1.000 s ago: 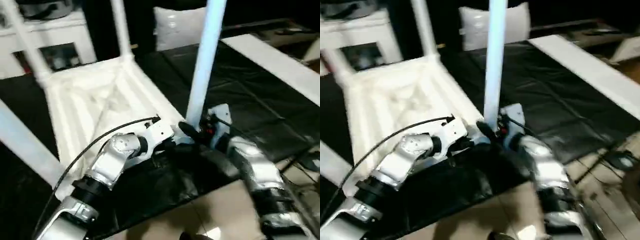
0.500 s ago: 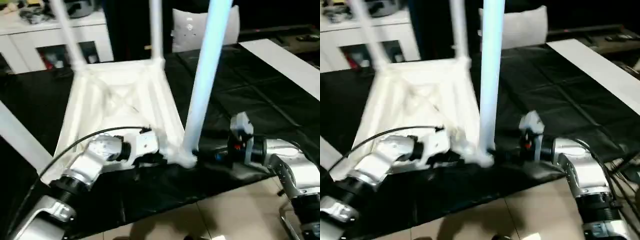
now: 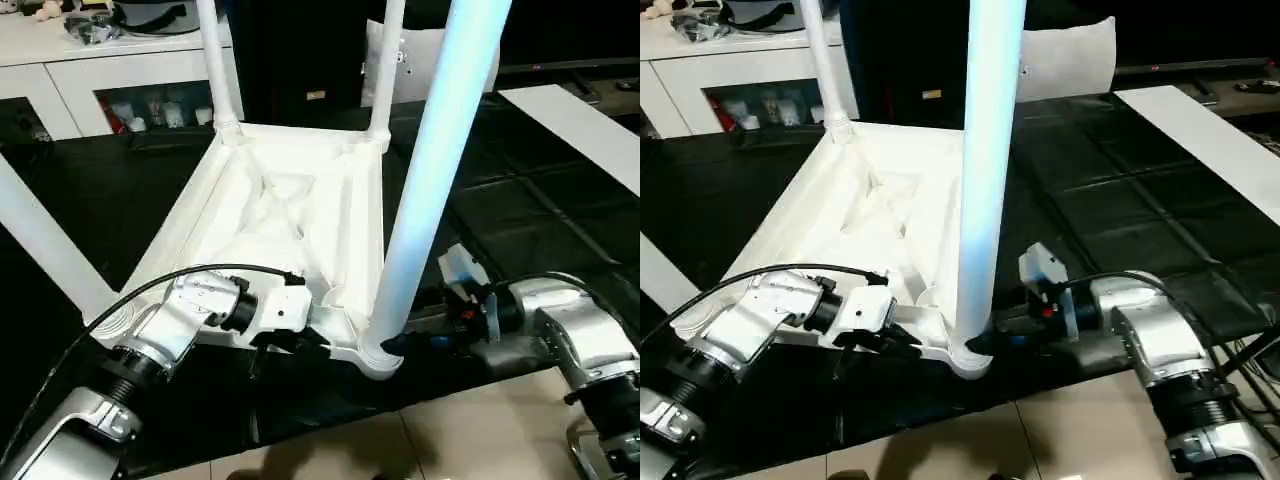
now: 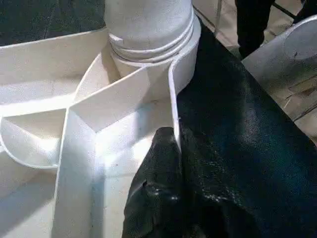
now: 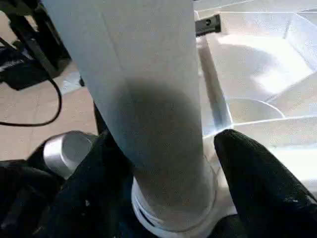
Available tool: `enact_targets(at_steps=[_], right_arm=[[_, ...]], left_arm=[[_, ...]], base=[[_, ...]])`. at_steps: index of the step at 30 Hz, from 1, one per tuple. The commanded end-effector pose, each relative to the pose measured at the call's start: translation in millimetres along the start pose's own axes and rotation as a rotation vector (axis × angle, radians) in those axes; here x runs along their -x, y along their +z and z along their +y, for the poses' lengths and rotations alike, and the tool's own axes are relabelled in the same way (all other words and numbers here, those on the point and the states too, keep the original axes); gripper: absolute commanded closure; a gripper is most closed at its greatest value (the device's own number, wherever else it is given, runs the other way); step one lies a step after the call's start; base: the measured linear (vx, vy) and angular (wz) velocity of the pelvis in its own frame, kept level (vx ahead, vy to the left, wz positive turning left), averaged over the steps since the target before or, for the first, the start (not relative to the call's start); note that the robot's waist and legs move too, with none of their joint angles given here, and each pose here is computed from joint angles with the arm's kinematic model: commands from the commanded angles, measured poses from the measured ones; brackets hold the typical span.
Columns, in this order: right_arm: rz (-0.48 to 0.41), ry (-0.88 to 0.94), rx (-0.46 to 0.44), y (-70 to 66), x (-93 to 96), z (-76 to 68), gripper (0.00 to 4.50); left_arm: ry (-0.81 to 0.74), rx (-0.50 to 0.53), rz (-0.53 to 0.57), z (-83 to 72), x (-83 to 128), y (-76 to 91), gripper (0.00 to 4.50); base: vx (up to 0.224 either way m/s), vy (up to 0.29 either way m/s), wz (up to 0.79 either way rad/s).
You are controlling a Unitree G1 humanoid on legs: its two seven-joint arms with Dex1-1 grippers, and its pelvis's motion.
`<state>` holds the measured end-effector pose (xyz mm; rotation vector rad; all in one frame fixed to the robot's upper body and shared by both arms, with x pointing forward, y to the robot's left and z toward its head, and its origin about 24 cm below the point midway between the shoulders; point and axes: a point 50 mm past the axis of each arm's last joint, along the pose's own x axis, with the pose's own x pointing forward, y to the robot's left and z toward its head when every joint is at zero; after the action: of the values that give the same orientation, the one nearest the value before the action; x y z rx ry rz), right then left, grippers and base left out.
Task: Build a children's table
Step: Rotate leg to tighten
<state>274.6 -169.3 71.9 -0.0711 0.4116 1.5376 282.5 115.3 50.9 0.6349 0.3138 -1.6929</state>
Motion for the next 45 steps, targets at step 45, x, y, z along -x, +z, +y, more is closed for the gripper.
enact_targets(at_steps=[45], right_arm=[[-0.26,-0.667,-0.08,1.6,-35.7,-29.3,0.95]], left_arm=[[0.502,0.218,0.021,25.8,-36,22.5,4.5]], base=[[0.0,0.0,0.0]])
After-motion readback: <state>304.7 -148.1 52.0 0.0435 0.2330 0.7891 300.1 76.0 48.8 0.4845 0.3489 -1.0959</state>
